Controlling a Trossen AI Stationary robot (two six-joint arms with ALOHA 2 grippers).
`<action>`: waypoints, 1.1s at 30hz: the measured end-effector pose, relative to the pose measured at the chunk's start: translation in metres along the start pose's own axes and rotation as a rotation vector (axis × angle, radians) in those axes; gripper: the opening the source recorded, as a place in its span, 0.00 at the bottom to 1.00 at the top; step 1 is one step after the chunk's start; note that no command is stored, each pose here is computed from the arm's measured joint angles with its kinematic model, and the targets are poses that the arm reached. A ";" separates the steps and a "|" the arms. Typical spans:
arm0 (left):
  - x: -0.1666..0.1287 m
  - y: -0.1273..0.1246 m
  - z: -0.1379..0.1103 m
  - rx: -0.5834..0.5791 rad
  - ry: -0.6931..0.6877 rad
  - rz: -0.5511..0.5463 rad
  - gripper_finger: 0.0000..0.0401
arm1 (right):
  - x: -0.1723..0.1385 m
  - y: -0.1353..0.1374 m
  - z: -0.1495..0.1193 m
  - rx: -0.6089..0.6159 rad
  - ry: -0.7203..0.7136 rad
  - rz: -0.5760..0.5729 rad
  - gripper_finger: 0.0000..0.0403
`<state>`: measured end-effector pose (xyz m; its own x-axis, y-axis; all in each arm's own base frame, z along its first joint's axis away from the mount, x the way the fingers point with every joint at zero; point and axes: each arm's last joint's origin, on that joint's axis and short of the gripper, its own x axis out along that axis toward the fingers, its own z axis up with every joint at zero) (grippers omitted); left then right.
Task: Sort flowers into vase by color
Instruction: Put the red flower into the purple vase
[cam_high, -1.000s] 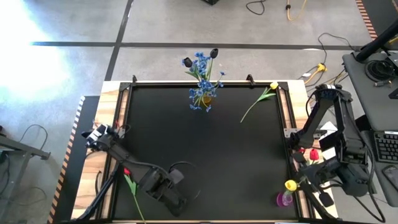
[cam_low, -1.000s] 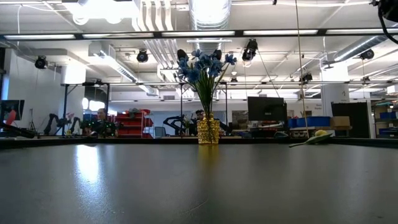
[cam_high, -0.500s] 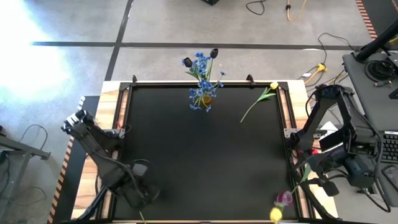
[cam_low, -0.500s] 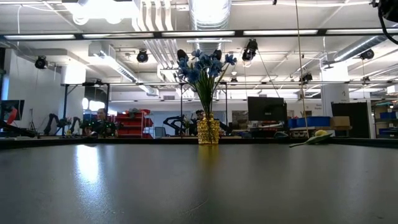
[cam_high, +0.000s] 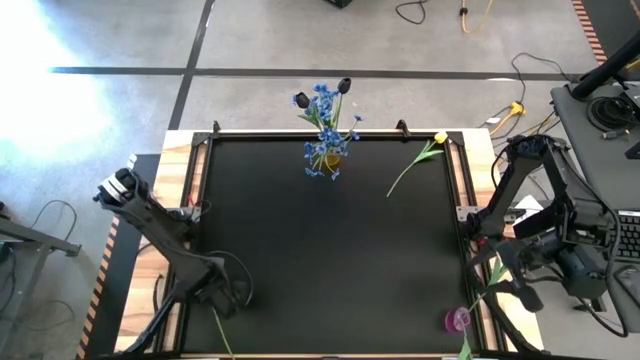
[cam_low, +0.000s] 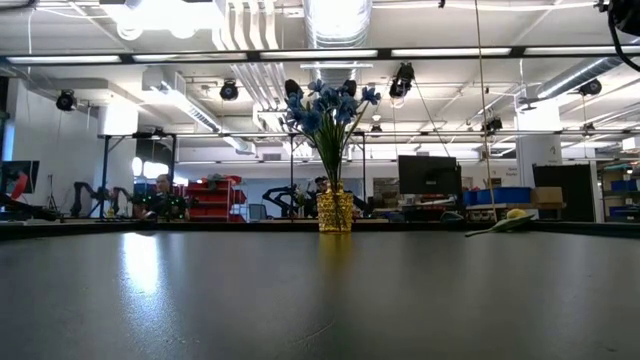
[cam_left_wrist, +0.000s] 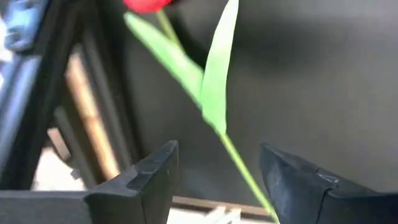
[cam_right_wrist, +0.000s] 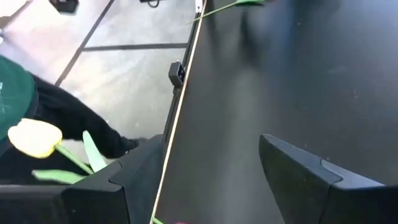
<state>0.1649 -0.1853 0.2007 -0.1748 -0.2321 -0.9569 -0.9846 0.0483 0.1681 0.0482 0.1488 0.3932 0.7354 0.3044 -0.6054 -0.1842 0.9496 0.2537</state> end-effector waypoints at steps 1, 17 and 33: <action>0.007 -0.001 0.005 -0.009 0.002 -0.002 0.51 | 0.000 0.000 0.000 0.009 -0.007 -0.003 0.62; 0.067 0.013 0.053 -0.044 0.073 0.019 0.31 | 0.002 0.001 0.001 0.186 -0.065 -0.035 0.61; -0.029 -0.011 0.041 0.180 -0.559 -0.736 0.01 | 0.001 -0.016 0.026 0.167 -0.260 -0.178 0.59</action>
<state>0.1806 -0.1395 0.2169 0.5659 0.2339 -0.7906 -0.8220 0.2350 -0.5188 0.0686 0.1320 0.4085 0.8918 0.0856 -0.4443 0.0550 0.9542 0.2941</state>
